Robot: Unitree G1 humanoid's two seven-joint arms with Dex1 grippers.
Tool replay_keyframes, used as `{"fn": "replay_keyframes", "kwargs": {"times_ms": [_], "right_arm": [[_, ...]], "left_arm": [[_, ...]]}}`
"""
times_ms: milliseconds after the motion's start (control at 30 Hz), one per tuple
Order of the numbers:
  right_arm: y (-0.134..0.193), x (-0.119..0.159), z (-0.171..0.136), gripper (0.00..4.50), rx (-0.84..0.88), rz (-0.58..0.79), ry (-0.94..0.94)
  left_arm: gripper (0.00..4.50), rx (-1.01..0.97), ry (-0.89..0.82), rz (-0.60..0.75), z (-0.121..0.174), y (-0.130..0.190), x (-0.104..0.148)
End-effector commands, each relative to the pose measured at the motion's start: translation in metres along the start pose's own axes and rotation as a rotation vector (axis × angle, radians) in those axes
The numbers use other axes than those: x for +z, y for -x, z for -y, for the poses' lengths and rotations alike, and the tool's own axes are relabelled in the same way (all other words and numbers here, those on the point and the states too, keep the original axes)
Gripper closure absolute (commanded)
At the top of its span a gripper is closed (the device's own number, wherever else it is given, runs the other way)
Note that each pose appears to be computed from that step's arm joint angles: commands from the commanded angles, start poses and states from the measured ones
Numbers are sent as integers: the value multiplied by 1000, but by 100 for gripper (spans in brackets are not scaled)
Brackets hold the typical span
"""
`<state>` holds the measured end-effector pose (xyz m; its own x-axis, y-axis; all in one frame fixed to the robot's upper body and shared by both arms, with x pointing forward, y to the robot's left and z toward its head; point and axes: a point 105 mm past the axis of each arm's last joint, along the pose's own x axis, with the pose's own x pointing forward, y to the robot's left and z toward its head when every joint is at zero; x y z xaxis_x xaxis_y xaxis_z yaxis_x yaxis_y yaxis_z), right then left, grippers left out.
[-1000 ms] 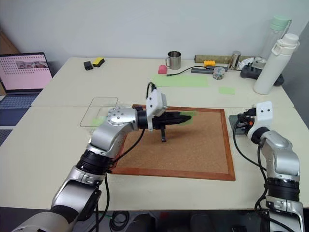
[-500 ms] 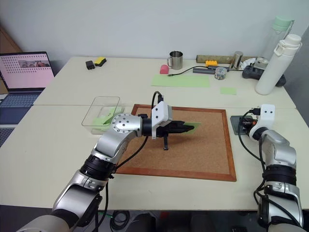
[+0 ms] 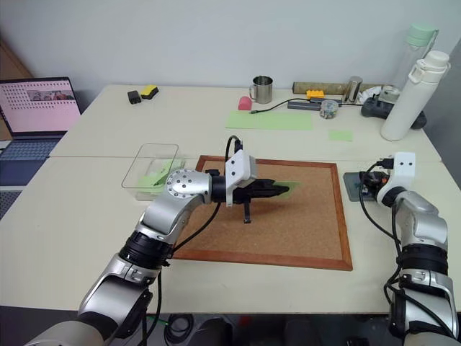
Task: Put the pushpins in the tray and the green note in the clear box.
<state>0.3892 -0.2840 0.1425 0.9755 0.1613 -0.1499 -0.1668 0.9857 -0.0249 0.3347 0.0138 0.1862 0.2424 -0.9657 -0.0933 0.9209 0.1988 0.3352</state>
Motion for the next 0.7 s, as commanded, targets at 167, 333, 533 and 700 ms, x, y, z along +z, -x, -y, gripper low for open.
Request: {"fn": "replay_keyframes", "kwargs": {"times_ms": [167,333,533,700], "right_arm": [[51,67,-135,229,599,262,126],[80,87,-184,229,836,290,89],[88,104,-203,229,938,297,93],[86,100,-202,229,936,277,114]], "left_arm": [[450,679,84,26,-83,103,11],[450,1070,94,-58,-102,178,-6],[450,1289,136,-139,-101,218,-32],[450,1327,154,-188,-92,221,-50]]}}
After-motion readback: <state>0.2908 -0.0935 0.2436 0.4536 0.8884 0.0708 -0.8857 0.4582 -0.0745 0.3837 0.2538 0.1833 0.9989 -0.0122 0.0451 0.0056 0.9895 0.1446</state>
